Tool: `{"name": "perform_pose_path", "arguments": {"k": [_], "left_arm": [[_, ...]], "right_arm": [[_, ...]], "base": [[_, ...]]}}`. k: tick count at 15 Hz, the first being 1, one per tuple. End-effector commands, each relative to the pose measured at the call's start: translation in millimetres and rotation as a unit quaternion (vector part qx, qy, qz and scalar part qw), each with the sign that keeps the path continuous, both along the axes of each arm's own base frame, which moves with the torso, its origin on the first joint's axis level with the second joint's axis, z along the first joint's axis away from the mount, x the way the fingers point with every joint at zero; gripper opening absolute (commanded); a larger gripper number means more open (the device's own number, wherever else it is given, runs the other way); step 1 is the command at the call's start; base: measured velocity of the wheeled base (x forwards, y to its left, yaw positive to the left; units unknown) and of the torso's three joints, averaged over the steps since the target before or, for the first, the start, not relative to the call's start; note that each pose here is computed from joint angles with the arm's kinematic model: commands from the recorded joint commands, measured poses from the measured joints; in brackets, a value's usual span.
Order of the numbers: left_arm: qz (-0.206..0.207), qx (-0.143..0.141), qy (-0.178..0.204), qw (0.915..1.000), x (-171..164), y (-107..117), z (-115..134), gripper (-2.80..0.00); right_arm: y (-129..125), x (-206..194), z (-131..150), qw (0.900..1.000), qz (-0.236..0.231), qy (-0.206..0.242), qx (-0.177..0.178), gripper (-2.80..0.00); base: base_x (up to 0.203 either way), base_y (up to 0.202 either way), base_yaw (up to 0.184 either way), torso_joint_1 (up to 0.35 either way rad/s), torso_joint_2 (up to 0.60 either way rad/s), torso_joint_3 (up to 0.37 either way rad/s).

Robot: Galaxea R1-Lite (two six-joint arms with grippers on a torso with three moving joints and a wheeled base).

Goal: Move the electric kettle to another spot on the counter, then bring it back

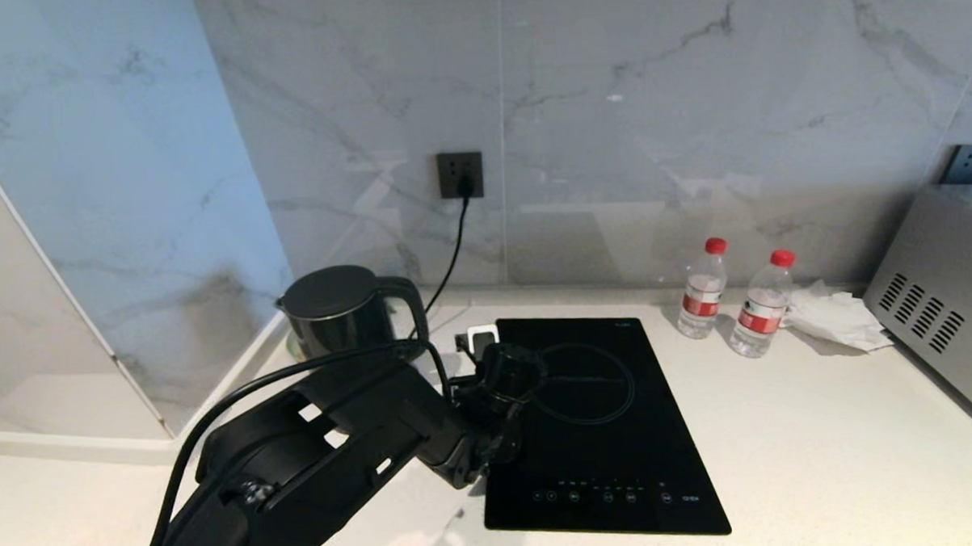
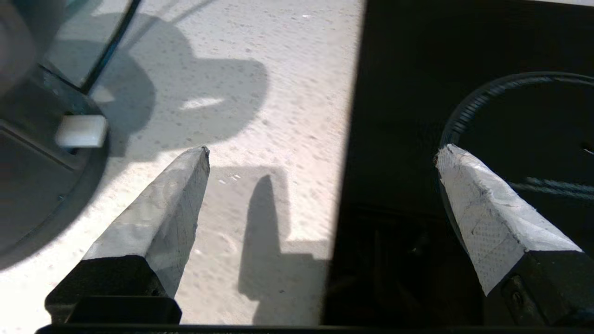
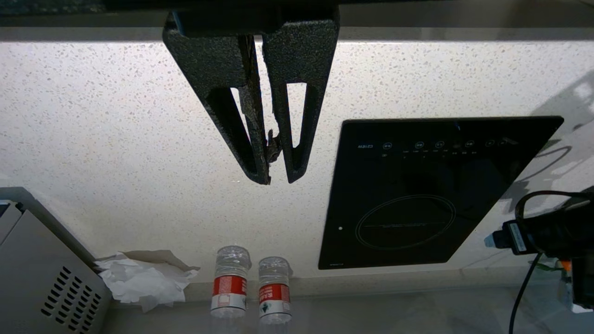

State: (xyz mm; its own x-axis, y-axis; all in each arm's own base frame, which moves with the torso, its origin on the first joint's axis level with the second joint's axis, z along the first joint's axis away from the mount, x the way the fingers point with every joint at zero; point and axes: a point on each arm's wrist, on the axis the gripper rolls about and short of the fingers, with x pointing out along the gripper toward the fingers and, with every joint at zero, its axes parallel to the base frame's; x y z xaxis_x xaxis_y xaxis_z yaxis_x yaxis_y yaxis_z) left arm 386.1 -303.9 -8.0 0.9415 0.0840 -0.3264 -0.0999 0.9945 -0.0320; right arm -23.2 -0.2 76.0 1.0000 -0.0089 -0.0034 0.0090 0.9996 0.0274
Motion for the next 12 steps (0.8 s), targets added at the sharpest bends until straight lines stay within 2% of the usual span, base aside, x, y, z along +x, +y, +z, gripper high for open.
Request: {"name": "perform_pose_path", "arguments": {"k": [1,12], "left_arm": [[0.007,-0.001,-0.003,1.0000,3,3,1,0.00],[0.018,0.000,-0.011,0.9998,15,11,2,0.00]], "right_arm": [[0,0,0,1.000,0.000,0.001,0.000,-2.80],[0,0,0,1.000,0.000,0.001,0.000,-2.80]], "base": [[0.000,0.000,0.000,0.000,0.00,0.000],[0.000,0.000,0.000,0.000,0.00,0.000]]}}
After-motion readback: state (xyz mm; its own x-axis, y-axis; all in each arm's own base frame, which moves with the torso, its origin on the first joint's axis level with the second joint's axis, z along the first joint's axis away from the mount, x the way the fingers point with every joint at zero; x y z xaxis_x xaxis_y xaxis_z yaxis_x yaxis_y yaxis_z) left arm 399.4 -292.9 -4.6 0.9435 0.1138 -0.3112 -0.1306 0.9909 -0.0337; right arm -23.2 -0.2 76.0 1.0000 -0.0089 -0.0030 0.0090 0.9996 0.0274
